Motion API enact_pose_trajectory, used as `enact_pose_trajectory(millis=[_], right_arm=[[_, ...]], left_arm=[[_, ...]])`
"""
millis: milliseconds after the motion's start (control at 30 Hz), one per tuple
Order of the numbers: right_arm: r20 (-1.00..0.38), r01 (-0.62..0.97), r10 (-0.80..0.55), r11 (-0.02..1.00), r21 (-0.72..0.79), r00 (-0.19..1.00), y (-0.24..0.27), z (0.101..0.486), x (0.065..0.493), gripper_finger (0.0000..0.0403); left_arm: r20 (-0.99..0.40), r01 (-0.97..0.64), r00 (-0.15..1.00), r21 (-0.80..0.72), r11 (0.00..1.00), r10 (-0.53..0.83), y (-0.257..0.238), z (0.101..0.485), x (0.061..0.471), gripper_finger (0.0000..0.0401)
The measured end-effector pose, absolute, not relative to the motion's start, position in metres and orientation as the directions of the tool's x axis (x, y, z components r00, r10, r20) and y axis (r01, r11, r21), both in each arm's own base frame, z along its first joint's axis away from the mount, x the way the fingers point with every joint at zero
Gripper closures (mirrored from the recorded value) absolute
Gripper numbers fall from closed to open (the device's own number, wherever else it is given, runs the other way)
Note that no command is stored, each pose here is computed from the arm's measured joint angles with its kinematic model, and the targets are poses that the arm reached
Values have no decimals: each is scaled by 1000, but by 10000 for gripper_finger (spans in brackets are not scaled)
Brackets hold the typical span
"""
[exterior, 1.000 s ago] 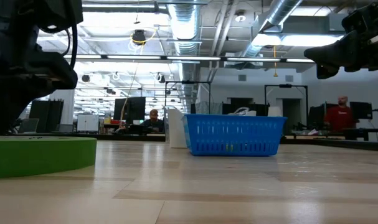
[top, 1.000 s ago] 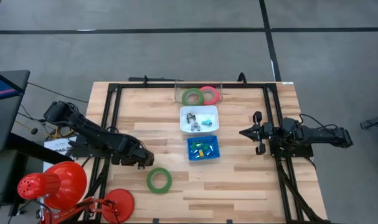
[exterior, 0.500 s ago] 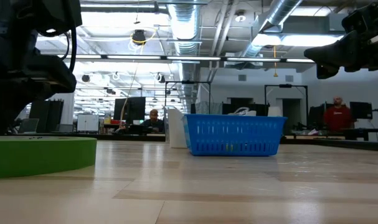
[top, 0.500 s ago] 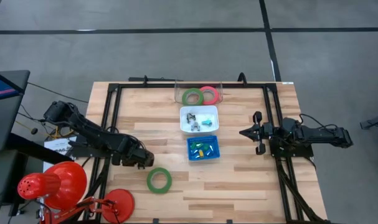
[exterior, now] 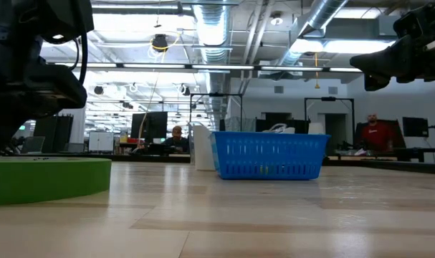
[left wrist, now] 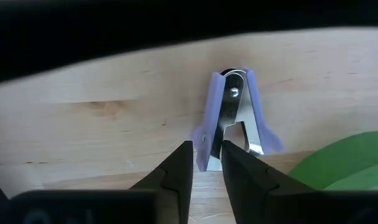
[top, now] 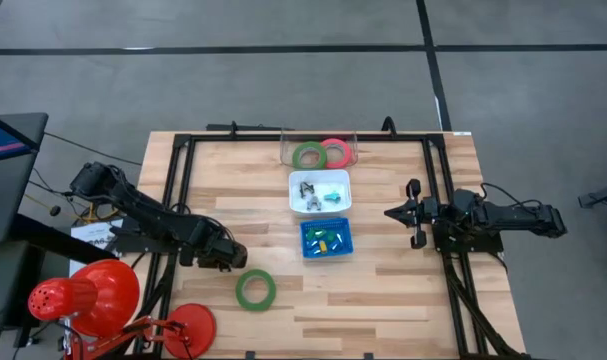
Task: Pick and place Stapler, Stapler remover, tape
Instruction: Put the light purple staple remover into the white bin
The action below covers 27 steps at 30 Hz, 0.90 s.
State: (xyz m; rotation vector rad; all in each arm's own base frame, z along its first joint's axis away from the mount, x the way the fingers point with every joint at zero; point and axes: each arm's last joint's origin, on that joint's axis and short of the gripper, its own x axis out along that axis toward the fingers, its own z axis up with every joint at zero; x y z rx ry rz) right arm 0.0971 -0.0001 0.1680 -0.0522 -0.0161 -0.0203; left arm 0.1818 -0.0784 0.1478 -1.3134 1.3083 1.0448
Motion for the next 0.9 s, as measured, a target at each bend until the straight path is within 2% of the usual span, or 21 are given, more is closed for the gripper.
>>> enact_pose_trajectory(millis=[633,900], right_arm=[[17,21,-20,998,-52,1000,0,168,97,402],[17,21,-20,998,-52,1000,0,168,97,402]], left_arm=[[-984,-997,57,-66,49,-167,-79,148,182,385],[-984,-997,58,-68,49,-168,-79,148,182,391]])
